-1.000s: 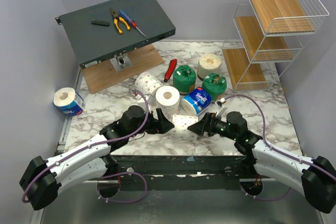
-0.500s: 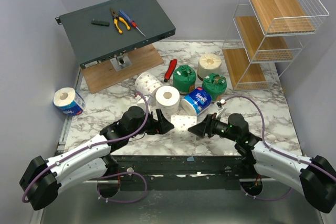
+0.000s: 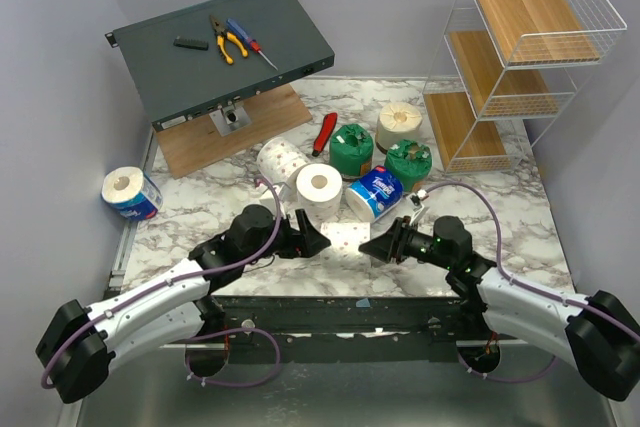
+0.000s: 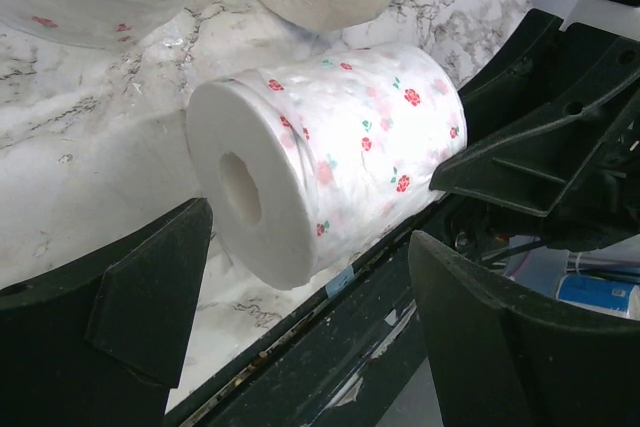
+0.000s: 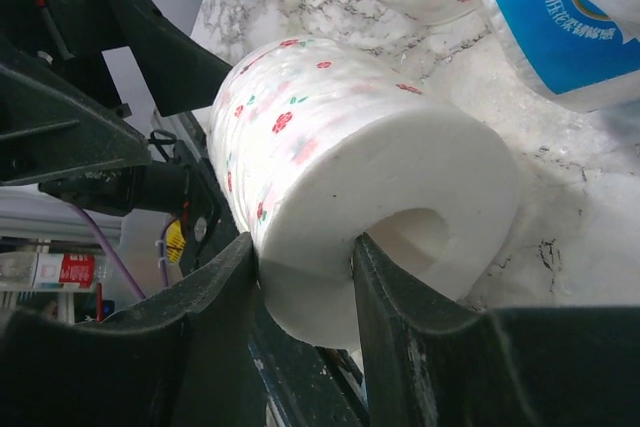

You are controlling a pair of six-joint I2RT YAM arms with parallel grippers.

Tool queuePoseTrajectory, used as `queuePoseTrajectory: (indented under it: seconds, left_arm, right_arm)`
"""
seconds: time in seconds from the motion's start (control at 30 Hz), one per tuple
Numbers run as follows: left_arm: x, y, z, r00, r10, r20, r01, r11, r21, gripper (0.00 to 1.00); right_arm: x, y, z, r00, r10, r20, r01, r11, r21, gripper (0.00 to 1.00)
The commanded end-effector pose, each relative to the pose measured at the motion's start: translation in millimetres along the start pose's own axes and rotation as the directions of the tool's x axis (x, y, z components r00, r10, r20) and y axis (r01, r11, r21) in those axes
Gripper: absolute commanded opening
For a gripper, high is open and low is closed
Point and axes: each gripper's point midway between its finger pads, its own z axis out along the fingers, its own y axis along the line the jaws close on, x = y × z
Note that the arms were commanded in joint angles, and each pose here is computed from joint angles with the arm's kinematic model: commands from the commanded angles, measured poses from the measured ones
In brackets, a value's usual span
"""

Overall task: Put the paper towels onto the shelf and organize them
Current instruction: Adjust the paper towel at the center of the board.

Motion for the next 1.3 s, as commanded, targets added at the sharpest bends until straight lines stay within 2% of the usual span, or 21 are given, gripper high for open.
queuePoseTrajectory:
  seconds: [0.0,0.2,0.33,0.57,0.7,0.87,1.0,1.1,1.27]
  left_arm:
    - [-7.1,-1.4,-3.4,0.999,0.006,0.042,-0.007,1.0,0.009,0.82]
    - [-13.5,0.5,-9.1,0.997,0.013,0.076,-0.012,1.0,-0.007,0.82]
    - [-20.6,6.1,-16.0,0.993,0.015,0.119,-0.01,0.999,-0.043,0.82]
    - [-37.0,12.4,-33.0,0.977,0.032,0.213,-0.013,0.996,-0.091,0.82]
    - [-40.6,15.9,-38.5,0.97,0.031,0.242,-0.006,0.994,-0.105,0.82]
    - [-40.6,18.8,-39.6,0.967,0.029,0.253,-0.001,0.994,-0.11,0.82]
    - [-40.3,20.8,-39.6,0.966,0.03,0.257,0.0,0.993,-0.115,0.82]
    - [-40.0,21.5,-40.9,0.965,0.03,0.259,0.0,0.993,-0.117,0.82]
    - [-41.3,26.6,-45.9,0.959,0.029,0.281,0.009,0.991,-0.132,0.83]
  right_arm:
    - [-7.1,14.9,-3.0,0.999,-0.035,0.012,0.035,0.998,-0.056,0.41]
    - [-18.8,21.2,-8.9,0.996,-0.093,0.007,0.093,0.996,-0.013,0.37]
    - [-29.9,20.7,-14.3,0.991,-0.133,-0.016,0.134,0.989,0.068,0.32]
    - [-64.9,33.8,-33.5,0.977,-0.212,-0.013,0.21,0.958,0.196,0.31]
    - [-76.3,33.3,-34.8,0.97,-0.233,-0.064,0.241,0.924,0.298,0.28]
    - [-84.1,41.9,-30.9,0.933,-0.32,-0.164,0.359,0.828,0.431,0.29]
    - [-69.1,58.6,-18.3,0.857,-0.431,-0.284,0.516,0.694,0.503,0.3]
    - [-49.0,68.6,-1.7,0.793,-0.474,-0.382,0.609,0.618,0.497,0.31]
    - [-32.9,58.0,12.1,0.745,-0.483,-0.461,0.668,0.541,0.511,0.31]
